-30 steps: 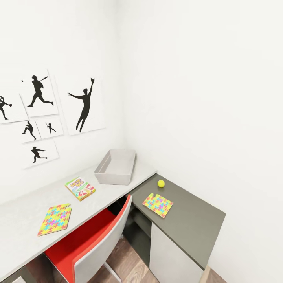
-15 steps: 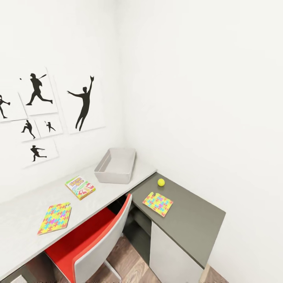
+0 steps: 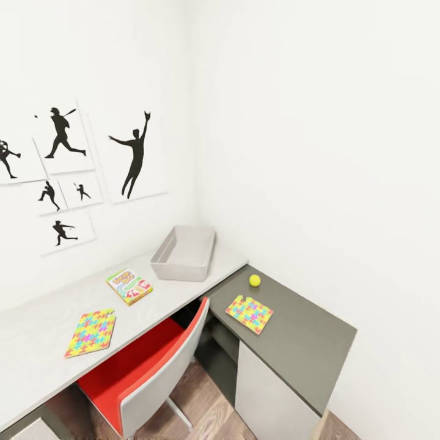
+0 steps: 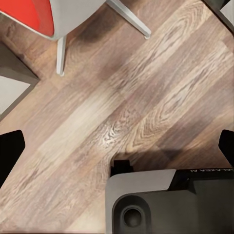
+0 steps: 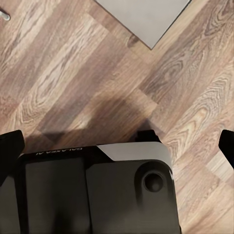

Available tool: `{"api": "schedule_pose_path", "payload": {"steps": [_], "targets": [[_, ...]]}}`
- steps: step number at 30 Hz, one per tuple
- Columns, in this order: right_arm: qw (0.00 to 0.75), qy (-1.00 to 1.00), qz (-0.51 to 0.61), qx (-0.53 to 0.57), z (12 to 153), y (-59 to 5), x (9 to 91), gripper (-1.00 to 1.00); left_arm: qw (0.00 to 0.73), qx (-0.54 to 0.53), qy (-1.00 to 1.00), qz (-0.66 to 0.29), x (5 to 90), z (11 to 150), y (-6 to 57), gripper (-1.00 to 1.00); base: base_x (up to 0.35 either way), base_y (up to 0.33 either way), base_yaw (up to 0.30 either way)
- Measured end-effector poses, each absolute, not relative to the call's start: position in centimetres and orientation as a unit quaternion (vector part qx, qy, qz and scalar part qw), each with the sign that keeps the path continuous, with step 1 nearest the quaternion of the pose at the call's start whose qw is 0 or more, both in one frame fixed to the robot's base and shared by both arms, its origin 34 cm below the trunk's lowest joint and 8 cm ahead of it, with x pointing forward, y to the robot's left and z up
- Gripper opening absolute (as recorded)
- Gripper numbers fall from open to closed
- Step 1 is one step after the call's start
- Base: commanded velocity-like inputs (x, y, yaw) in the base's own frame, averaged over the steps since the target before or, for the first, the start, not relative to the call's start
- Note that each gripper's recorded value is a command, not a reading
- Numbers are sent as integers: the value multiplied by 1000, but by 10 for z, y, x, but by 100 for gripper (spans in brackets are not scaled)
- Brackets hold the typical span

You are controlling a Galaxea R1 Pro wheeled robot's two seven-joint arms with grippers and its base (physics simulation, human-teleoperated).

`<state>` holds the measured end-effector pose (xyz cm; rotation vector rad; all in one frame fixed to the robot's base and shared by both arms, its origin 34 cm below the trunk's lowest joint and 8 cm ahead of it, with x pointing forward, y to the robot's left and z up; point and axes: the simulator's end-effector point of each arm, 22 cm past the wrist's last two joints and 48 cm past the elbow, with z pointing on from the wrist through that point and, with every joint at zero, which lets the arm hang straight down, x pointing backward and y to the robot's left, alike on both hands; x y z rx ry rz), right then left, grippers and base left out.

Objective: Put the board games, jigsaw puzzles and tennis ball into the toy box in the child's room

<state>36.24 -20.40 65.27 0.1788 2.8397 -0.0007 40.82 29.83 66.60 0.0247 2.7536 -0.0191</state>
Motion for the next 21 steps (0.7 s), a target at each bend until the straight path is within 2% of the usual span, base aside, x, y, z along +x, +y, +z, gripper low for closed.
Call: {"api": "schedule_pose_path", "payload": {"steps": [21], "targets": [[134,989,-1,62,646,-204,352,100,179,9,984,-7,399,658,298,100,0,0,187]]}}
